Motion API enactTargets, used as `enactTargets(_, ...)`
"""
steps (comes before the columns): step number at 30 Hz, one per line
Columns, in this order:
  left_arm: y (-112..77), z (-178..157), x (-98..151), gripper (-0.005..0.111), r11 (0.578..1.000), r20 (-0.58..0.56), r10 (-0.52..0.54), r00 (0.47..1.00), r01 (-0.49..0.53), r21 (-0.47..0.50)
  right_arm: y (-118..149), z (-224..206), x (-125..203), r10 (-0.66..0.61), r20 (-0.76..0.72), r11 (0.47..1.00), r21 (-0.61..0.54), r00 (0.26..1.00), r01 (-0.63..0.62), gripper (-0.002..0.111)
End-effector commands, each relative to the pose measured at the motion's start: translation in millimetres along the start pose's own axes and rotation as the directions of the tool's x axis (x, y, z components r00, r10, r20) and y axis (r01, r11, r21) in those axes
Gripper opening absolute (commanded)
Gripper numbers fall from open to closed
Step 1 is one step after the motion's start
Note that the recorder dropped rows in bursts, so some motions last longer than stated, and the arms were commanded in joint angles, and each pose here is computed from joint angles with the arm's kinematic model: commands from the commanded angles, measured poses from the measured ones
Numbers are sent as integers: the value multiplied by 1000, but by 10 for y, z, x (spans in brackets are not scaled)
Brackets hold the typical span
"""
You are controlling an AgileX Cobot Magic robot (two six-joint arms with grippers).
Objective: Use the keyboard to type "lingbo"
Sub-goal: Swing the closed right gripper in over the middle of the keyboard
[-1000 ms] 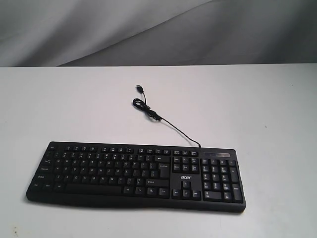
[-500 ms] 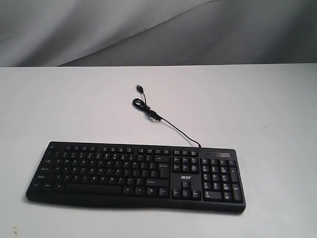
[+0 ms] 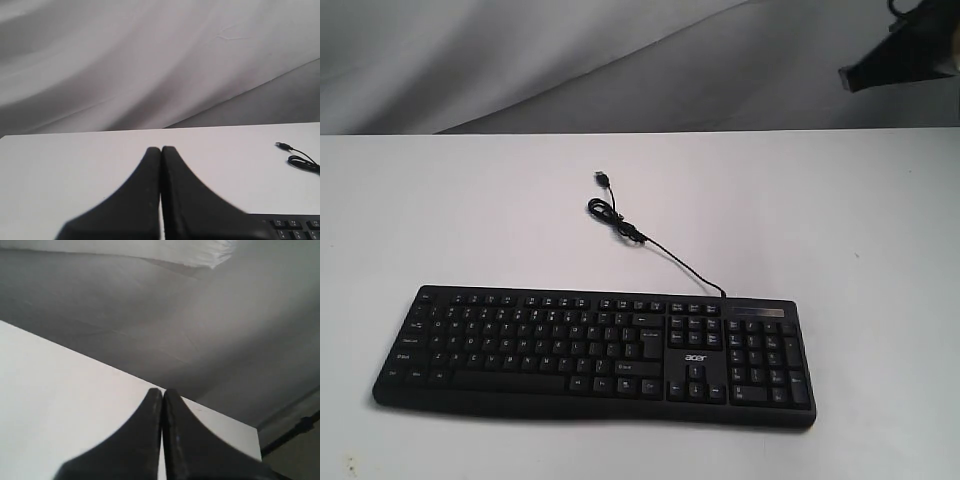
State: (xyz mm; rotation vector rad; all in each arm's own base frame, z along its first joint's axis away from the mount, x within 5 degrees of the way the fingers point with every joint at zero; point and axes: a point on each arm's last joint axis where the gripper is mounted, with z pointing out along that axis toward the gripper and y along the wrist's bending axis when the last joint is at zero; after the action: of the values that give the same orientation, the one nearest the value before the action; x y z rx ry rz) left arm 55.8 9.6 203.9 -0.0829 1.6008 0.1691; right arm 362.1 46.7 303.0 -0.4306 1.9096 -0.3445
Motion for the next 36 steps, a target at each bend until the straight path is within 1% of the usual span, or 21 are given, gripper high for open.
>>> enactTargets(1,-5,-2,6,1,1000,9,-2,1000,2,7,411,224,-76,39,9,988,-148,999,-37,0)
enactTargets(3,-5,-2,6,1,1000,9,-2,1000,2,7,829,291,-75,28,87,913,-408,996,10,0)
enactTargets(4,-5,-2,6,1,1000,9,-2,1000,2,7,1088,292,-49,25,126,825,-563,992,50,0)
enactTargets(5,-5,-2,6,1,1000,9,-2,1000,2,7,1299,244,-24,34,151,710,-699,988,82,0)
enactTargets(6,-5,-2,6,1,1000,9,-2,1000,2,7,1582,156,47,6,157,515,-847,988,132,0)
enactTargets(7,-5,-2,6,1,1000,9,-2,1000,2,7,1752,136,91,-11,119,444,-889,993,111,0)
enactTargets(8,-5,-2,6,1,1000,9,-2,1000,2,7,1938,144,136,-45,111,447,-887,993,119,0)
enactTargets(9,-5,-2,6,1,1000,9,-2,1000,2,7,2022,148,160,-63,111,449,-884,992,127,0)
enactTargets(12,-5,-2,6,1,1000,9,-2,1000,2,7,2440,64,286,-145,162,371,-906,976,206,0)
enactTargets(13,-5,-2,6,1,1000,9,-2,1000,2,7,2522,36,301,-157,166,361,-908,974,213,0)
enactTargets(15,-5,-2,6,1,1000,9,-2,1000,2,7,2756,-38,340,-205,177,370,-896,962,244,0)
enactTargets(17,-5,-2,6,1,1000,9,-2,1000,2,7,2918,-80,326,-259,159,491,-828,953,272,0)
enactTargets(19,-5,-2,6,1,1000,9,-2,1000,2,7,2976,-107,287,-246,93,617,-753,965,230,0)
enactTargets(21,-5,-2,6,1,1000,9,-2,1000,2,7,2989,-160,227,-228,81,672,-709,970,217,0)
enactTargets(24,-5,-2,6,1,1000,9,-2,1000,2,7,2949,-213,135,-219,97,720,-656,971,228,0)
enactTargets(25,-5,-2,6,1,1000,9,-2,1000,2,7,2931,-211,114,-238,107,767,-589,965,254,0)
enactTargets(27,-5,-2,6,1,1000,9,-2,1000,2,7,2895,-214,84,-307,134,822,-461,942,333,0)
enactTargets(30,-5,-2,6,1,1000,9,-2,1000,2,7,2803,-254,-19,-433,136,863,-222,891,454,0)
enactTargets(32,-5,-2,6,1,1000,9,-2,1000,2,7,2748,-268,-108,-458,80,869,-170,885,465,0)
enactTargets(34,-5,-2,6,1,1000,9,-2,1000,2,7,2742,-268,-210,-454,33,861,-242,891,448,0)
enactTargets(36,-5,-2,6,1,1000,9,-2,1000,2,7,2771,-282,-327,-444,23,820,-393,896,416,0)
